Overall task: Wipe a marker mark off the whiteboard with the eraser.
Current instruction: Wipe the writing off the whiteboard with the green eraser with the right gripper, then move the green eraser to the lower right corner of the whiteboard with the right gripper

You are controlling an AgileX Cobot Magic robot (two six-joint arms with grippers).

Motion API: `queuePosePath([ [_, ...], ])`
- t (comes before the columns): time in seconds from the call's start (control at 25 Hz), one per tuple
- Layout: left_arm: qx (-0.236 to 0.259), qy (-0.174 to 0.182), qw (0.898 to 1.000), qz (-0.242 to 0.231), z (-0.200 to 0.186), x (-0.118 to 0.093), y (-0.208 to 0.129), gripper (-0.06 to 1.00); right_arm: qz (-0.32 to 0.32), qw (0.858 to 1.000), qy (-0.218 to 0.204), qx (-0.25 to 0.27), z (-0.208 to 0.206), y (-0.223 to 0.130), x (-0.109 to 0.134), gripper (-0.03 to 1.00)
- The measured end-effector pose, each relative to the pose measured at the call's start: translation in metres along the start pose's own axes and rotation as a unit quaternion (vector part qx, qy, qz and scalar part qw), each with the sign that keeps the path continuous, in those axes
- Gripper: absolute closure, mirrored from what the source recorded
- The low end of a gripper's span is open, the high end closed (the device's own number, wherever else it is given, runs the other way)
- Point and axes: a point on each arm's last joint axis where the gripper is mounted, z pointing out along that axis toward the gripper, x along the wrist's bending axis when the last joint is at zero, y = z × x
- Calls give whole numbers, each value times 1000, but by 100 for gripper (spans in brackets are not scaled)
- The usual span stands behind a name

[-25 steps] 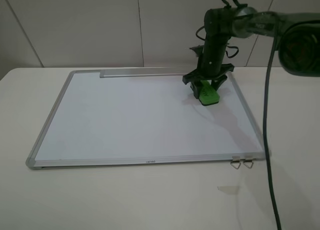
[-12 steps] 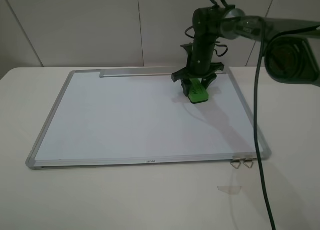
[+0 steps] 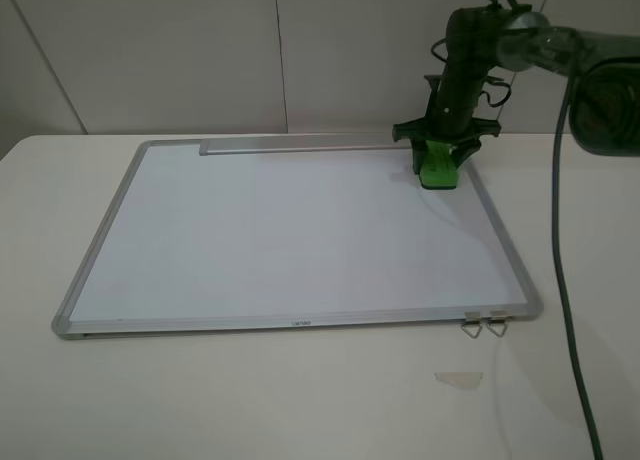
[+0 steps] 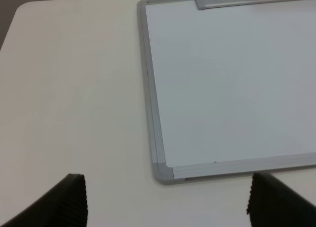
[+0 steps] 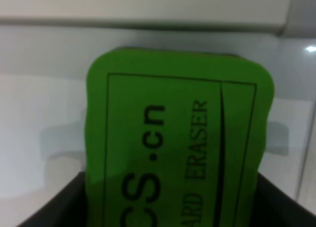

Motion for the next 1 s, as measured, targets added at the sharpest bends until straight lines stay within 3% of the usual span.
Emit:
queuePosePath([
  [0.12,0,0,1000,0,0,0,0,26,10,1000,-1,0,1,1,-10,37],
  [0.4,0,0,1000,0,0,0,0,26,11,1000,10,1,0,1,-5,37],
  [0.76,0,0,1000,0,0,0,0,26,-51,998,29,-1,-5,-12,65,37],
  [1.0,0,0,1000,0,0,0,0,26,-65,997,39,-1,-8,-16,81,37],
])
